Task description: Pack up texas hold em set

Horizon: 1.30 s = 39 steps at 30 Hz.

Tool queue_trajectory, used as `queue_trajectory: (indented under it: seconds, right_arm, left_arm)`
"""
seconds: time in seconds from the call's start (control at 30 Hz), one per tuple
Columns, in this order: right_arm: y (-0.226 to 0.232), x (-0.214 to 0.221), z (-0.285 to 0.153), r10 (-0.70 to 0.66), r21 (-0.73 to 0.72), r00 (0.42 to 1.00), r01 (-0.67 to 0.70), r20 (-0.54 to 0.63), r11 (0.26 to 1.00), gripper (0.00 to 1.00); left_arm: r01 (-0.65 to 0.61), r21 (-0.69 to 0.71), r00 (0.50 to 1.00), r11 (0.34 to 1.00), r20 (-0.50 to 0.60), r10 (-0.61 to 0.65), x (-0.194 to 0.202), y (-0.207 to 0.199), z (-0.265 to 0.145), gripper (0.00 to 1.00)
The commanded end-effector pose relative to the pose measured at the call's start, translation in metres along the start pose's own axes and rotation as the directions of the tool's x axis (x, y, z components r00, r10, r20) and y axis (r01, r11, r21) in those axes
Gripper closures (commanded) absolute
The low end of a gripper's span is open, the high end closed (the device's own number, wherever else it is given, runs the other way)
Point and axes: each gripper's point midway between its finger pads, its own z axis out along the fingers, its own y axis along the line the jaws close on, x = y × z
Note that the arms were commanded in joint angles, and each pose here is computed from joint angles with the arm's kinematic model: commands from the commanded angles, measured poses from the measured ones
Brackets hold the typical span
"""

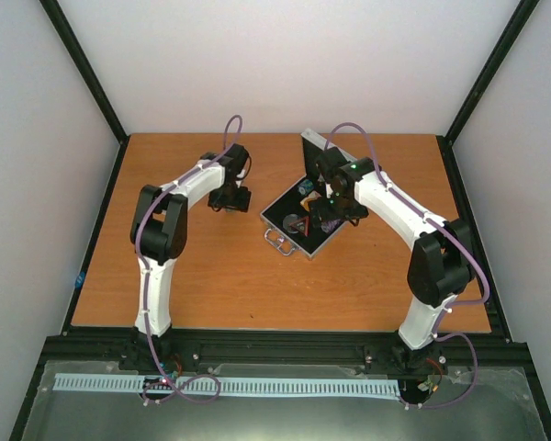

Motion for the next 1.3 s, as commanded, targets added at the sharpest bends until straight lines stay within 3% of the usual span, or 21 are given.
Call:
queue_trajectory:
  seconds: [0.0,0.5,0.87,1.03,1.27]
  right_arm:
    - [-0.003,-0.003,0.001,-0.007,0.005,1.000,0.007,-0.001,1.000,0.00]
    - [-0.006,0.009,-0.002,0.009,0.011,1.000,-0.008,-0.011,1.000,0.00]
    - [-0.007,0.015,0.000,0.023,0.008,1.000,-0.023,-0.020,1.000,0.00]
    - [-0.006,0.015,0.003,0.025,0.004,0.999,-0.025,-0.024,1.000,0.00]
    - [-0.002,0.013,0.006,0.027,-0.012,0.999,-0.028,-0.026,1.000,0.00]
  left_arm:
    - [-0.001,0.001,1.000,1.000,0.013,0.001,-0.013,0.006,0.000,0.25]
    - [0.003,0.024,1.000,1.000,-0.001,-0.003,-0.016,-0.001,0.019,0.29]
    - [0.006,0.013,0.999,1.000,-0.031,-0.006,-0.012,0.001,0.025,0.64]
    - [0.011,-0.008,0.999,1.000,-0.044,-0.012,-0.004,0.005,0.027,0.73]
    - [0.007,-0.021,0.999,1.000,-0.037,-0.008,-0.001,0.009,0.020,0.72]
